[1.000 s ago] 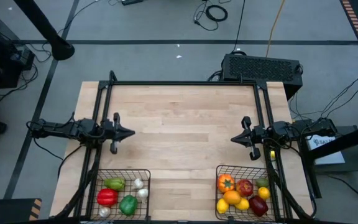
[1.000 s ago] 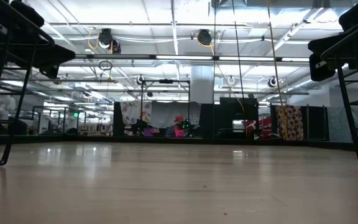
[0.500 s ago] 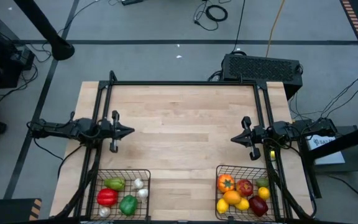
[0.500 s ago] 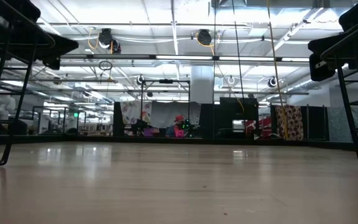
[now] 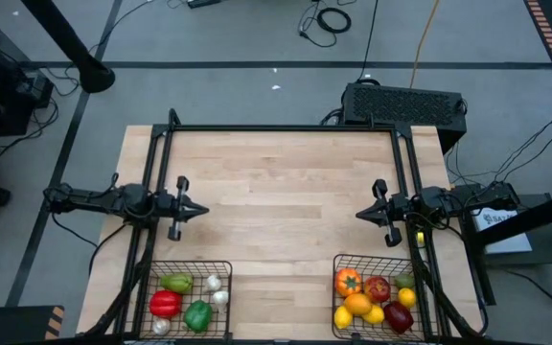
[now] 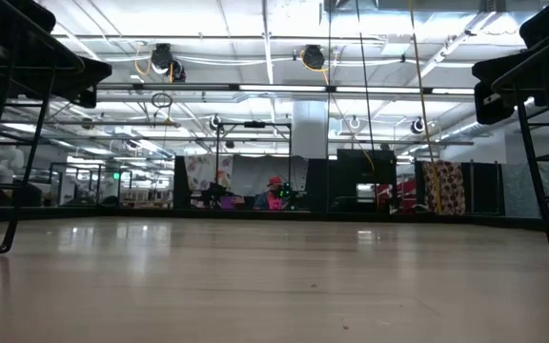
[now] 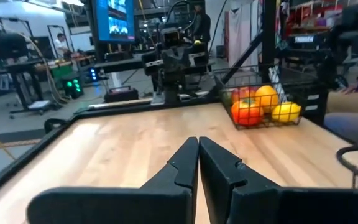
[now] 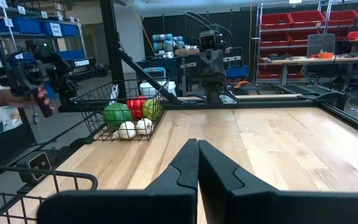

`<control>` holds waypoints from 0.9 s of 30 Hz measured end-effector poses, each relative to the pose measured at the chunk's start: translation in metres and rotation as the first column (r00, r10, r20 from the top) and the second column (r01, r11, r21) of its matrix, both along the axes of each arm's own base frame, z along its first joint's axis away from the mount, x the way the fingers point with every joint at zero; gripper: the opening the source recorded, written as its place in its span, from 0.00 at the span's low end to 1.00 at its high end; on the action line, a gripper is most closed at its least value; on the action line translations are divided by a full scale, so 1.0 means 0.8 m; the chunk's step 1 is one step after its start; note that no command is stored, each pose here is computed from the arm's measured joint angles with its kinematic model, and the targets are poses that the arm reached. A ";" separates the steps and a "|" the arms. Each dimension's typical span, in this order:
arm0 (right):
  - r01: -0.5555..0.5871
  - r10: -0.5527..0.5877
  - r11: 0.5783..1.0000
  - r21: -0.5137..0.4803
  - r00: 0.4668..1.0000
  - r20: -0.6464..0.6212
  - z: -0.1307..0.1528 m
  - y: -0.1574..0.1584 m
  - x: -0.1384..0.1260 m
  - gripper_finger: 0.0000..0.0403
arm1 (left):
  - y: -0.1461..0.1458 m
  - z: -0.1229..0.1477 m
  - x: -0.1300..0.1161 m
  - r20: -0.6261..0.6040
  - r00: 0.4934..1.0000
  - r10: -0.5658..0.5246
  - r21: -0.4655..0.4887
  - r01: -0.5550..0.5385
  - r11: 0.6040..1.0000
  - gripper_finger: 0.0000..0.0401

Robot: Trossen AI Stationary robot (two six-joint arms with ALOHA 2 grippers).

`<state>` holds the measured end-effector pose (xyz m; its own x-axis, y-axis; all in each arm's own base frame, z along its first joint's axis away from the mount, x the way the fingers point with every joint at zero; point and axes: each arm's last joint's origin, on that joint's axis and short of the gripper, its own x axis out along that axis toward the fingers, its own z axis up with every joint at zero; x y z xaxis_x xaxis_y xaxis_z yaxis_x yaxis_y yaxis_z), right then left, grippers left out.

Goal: Sort produce into baskets
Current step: Return to Home Position

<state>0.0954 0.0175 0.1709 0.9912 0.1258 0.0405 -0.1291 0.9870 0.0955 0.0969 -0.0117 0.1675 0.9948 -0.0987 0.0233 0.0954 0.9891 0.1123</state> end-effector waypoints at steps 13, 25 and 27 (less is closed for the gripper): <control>0.000 0.000 1.000 0.000 1.000 0.000 0.000 0.000 0.000 0.00 | 0.002 -0.001 0.000 -0.006 1.000 0.015 0.002 -0.015 1.000 0.06; -0.001 0.001 1.000 0.000 1.000 0.000 0.000 0.000 0.000 0.00 | 0.002 0.000 0.000 0.005 1.000 0.019 -0.001 -0.019 1.000 0.06; 0.000 0.000 1.000 0.000 1.000 0.000 0.000 0.000 0.000 0.00 | 0.002 0.000 0.000 0.006 1.000 0.019 -0.001 -0.019 1.000 0.06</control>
